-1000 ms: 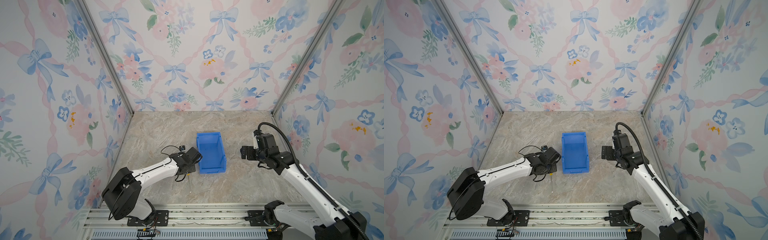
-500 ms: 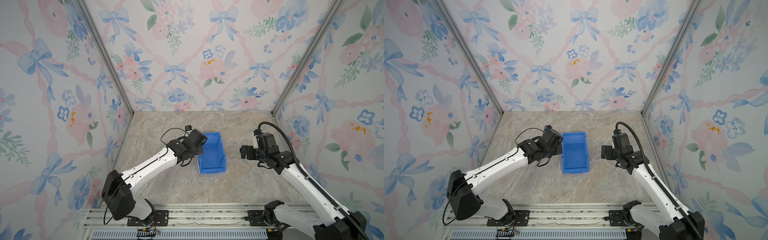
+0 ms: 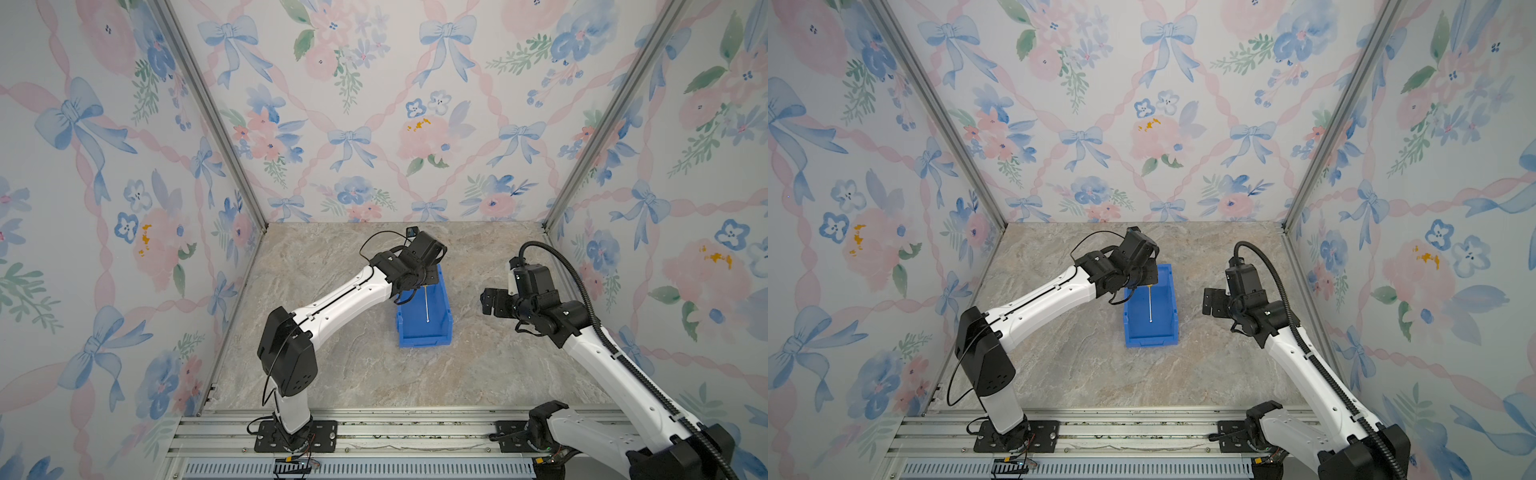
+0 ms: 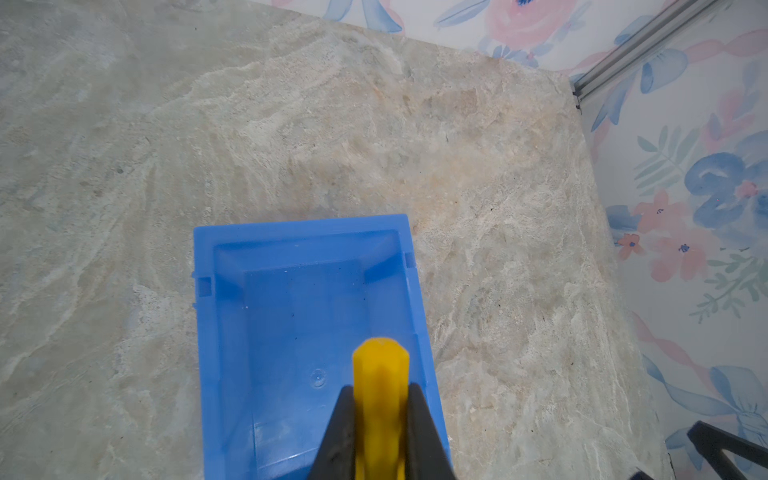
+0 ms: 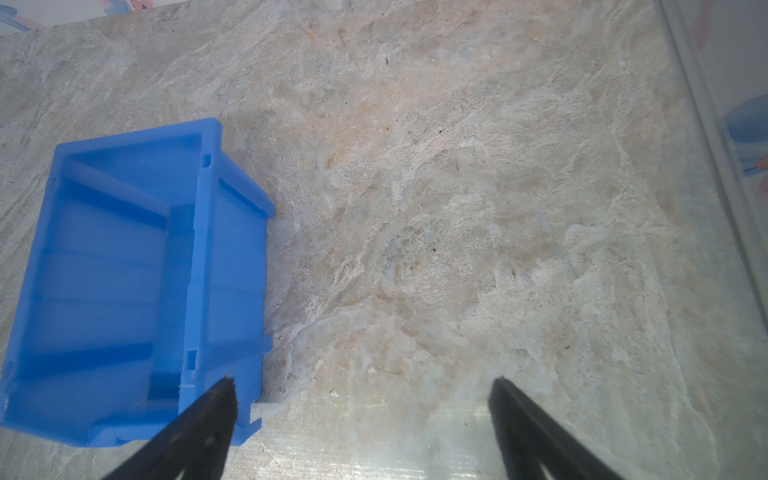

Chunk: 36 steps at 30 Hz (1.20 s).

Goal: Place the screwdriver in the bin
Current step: 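Lift the screwdriver with the left gripper and carry it over the blue bin, then lower the screwdriver upright into the blue bin with the left gripper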

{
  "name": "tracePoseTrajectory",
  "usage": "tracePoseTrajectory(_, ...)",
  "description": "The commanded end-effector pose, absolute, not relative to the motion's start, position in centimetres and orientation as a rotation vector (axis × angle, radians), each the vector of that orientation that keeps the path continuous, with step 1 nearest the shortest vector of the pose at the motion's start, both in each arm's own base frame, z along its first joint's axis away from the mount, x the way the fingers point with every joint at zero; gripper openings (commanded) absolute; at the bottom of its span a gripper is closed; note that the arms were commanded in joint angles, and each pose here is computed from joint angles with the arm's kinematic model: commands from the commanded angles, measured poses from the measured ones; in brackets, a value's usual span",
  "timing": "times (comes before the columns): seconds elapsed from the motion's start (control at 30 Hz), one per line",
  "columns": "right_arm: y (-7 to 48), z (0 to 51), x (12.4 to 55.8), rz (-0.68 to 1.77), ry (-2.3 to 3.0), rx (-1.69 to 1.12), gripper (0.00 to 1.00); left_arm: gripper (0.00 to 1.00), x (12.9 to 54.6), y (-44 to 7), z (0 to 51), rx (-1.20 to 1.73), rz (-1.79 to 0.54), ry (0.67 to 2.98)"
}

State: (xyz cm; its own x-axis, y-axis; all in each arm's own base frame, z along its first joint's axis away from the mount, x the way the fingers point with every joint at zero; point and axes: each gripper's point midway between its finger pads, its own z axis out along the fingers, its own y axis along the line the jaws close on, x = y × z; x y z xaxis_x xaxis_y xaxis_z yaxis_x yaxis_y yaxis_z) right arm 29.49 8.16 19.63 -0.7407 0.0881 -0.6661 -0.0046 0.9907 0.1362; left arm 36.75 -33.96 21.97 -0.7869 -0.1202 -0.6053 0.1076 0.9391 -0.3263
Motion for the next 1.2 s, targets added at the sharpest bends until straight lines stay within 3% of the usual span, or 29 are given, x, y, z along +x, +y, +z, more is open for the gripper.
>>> tracePoseTrajectory(0.0, 7.0, 19.8, 28.7, 0.144, 2.401, 0.108, 0.97, 0.0, 36.9, -35.7, 21.6, 0.046, -0.485, 2.452)
tracePoseTrajectory(0.57, 6.1, 19.2, 28.5, 0.136, 2.402, 0.148, 0.97, 0.0, 38.8, -39.0, 17.3, 0.061, -0.418, 2.488)
tracePoseTrajectory(1.17, 6.2, 19.1, 28.5, 0.151, 2.401, 0.145, 0.97, 0.0, 37.6, -36.1, 13.9, -0.077, -0.305, 2.54)
